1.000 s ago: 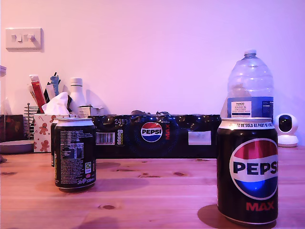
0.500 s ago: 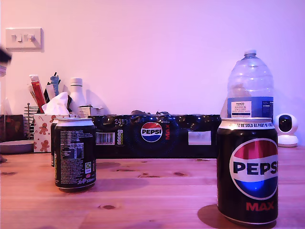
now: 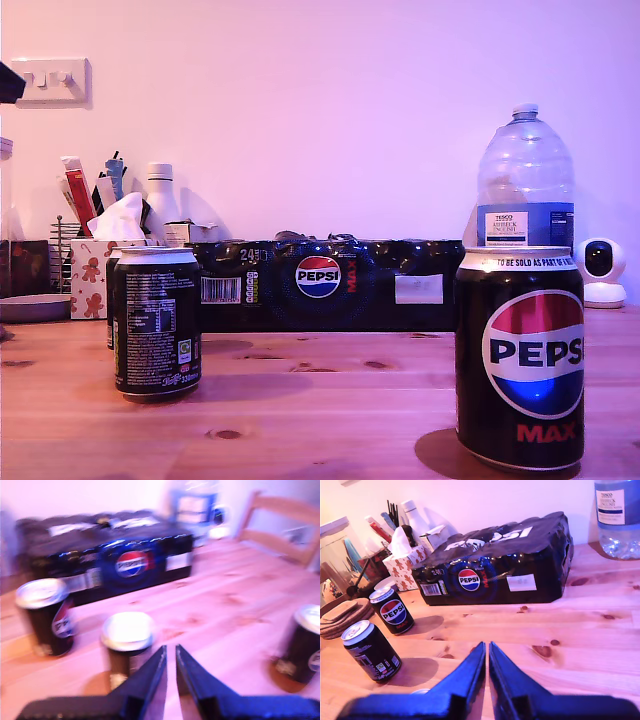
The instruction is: Stack up the Pepsi cans on top of each other
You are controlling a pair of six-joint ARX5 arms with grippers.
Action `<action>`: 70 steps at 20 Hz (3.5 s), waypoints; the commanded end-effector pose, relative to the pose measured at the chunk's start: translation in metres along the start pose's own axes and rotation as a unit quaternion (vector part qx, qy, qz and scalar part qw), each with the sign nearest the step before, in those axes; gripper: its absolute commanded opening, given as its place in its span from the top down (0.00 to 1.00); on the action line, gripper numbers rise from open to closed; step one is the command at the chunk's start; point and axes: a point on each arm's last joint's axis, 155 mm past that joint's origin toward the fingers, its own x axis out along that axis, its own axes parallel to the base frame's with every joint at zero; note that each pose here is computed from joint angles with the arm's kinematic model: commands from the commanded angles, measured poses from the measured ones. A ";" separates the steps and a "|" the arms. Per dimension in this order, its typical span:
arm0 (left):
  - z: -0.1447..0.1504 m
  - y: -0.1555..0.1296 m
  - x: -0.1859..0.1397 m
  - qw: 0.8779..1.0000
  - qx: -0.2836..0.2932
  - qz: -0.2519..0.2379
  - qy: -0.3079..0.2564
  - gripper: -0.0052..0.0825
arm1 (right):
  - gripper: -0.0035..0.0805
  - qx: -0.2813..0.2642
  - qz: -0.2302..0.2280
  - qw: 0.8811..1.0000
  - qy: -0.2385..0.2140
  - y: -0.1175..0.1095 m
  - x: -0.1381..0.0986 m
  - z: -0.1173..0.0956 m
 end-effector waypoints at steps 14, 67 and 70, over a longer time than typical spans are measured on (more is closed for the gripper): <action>-0.013 0.049 0.039 0.991 0.046 0.118 0.034 0.04 | 0.97 0.000 0.023 1.000 0.005 0.010 -0.001 0.000; -0.082 0.144 0.247 0.996 0.053 -0.053 0.051 0.05 | 0.97 0.001 0.018 1.000 0.008 0.008 -0.001 -0.001; -0.085 0.145 0.247 0.996 0.049 -0.051 0.059 0.05 | 0.97 0.001 0.018 1.000 0.008 0.008 -0.001 -0.001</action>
